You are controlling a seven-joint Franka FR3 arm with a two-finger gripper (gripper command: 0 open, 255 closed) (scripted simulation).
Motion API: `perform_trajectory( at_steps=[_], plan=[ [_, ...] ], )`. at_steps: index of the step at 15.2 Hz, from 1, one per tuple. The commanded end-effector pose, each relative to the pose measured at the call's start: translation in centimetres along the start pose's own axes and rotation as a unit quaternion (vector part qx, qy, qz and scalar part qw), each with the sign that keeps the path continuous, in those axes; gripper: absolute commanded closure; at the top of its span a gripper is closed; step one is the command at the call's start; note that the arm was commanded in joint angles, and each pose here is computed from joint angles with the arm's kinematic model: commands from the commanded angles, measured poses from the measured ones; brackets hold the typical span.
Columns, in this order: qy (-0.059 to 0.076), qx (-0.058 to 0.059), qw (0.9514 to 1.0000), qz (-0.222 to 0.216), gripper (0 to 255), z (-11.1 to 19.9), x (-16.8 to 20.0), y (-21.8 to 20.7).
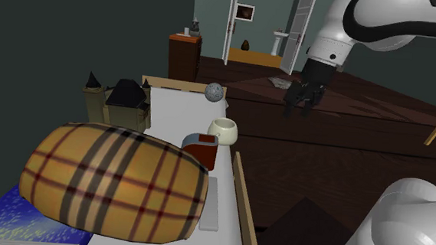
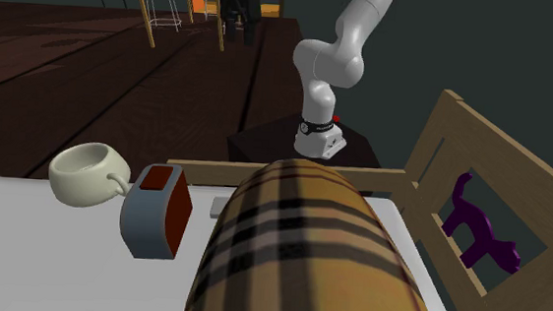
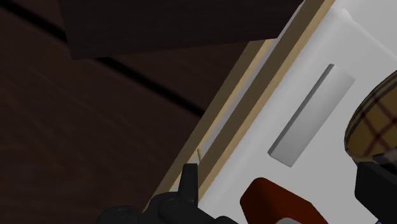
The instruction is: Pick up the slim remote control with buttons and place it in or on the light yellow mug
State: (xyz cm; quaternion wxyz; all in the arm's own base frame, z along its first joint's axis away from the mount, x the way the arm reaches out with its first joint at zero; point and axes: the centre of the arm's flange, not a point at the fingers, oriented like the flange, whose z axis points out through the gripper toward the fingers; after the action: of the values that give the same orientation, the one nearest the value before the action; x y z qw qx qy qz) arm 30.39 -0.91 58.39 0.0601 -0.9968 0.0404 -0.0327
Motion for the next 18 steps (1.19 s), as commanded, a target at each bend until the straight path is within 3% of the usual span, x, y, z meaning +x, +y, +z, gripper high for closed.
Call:
perform_trajectory(
  at_steps=[1, 9, 18],
  plan=[
    [0.000, 0.000, 1.0000, 0.000, 0, 0.0, 0.0, 0.0],
    [-0.006, -0.017, 0.9982, 0.057, 0, 8.9, 1.1, -6.1],
    [-0.013, -0.035, 0.9919, 0.121, 0, 19.3, 3.0, -12.3]
  ],
)
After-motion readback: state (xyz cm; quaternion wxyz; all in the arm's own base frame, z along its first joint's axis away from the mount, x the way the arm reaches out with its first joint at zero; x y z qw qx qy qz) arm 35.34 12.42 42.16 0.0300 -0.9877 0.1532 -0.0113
